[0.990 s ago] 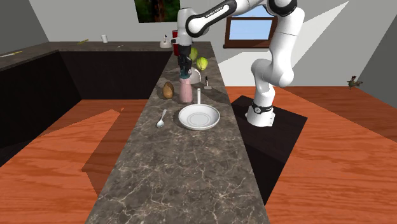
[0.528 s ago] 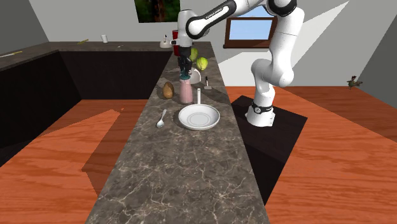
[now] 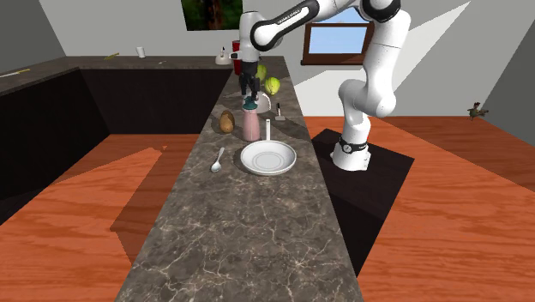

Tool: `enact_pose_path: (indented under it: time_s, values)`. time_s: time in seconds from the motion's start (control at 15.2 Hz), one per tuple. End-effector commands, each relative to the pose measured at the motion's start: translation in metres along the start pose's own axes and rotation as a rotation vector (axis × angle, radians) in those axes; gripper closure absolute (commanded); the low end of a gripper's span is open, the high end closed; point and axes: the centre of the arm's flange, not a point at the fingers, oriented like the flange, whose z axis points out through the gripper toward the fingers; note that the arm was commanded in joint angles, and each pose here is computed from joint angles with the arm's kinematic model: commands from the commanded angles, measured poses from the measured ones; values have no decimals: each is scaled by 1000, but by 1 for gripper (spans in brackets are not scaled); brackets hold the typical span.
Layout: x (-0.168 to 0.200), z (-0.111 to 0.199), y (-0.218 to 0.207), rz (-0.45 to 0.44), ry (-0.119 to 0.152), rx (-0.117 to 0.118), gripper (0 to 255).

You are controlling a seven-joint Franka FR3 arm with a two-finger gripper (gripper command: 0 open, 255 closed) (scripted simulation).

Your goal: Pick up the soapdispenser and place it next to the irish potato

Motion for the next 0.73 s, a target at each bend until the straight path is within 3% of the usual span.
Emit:
enact_pose_path:
  time_s: [0.0,0.13,0.66]
  values:
    - [0,-21,0,0,0,0,0]
    - [0,-44,0,0,0,0,0]
    - [0,-44,0,0,0,0,0]
